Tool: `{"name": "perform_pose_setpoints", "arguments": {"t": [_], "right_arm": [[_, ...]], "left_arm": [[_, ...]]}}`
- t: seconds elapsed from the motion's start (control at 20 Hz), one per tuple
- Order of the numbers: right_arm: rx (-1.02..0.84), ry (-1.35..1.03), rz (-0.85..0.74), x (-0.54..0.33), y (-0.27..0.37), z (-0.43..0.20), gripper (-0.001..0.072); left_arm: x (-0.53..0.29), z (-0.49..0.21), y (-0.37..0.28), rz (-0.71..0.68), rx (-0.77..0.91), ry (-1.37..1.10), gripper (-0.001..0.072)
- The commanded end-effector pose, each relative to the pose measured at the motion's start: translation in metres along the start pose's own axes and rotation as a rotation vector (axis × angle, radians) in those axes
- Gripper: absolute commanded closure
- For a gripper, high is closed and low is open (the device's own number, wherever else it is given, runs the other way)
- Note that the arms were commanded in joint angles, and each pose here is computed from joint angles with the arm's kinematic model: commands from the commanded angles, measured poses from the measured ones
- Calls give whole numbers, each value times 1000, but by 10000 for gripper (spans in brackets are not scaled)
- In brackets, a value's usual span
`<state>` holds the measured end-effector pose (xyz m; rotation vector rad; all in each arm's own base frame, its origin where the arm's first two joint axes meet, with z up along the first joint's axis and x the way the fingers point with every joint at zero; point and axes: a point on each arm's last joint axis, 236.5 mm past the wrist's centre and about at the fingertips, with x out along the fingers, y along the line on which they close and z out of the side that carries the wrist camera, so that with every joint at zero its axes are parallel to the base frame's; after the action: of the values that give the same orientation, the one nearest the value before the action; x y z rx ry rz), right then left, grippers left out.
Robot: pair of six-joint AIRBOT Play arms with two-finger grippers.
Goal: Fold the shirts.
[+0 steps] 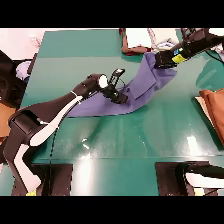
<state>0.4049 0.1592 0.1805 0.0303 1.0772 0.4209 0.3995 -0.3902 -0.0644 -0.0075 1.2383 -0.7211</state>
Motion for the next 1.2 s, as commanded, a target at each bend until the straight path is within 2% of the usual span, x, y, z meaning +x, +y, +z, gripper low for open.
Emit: {"name": "perform_pose_setpoints", "arguments": {"t": [0.0,0.2,0.4,0.6,0.75,0.8,0.85,0.9,1.0,1.15], "right_arm": [[-24,-15,25,1,21,3,694],[-47,-53,67,4,47,10,694],[-49,-91,250,22,107,23,694],[-106,-86,435,73,198,18,694],[-190,-141,584,124,288,7,686],[-247,-185,616,137,317,7,563],[-270,-217,643,148,343,8,327],[-313,-230,662,154,362,8,243],[-365,-213,639,156,364,7,260],[-315,-139,423,162,284,9,264]], "left_arm": [[-3,-14,23,81,43,65,679],[-65,7,63,129,-20,11,679],[-189,39,125,272,-59,-177,679],[-319,40,172,436,-113,-368,679],[-389,31,181,505,-145,-490,679],[-403,28,180,515,-149,-515,678],[-411,26,178,522,-150,-527,678],[-416,23,176,526,-150,-530,679],[-418,15,174,539,-136,-499,679],[-413,3,174,536,-140,-446,678]]}}
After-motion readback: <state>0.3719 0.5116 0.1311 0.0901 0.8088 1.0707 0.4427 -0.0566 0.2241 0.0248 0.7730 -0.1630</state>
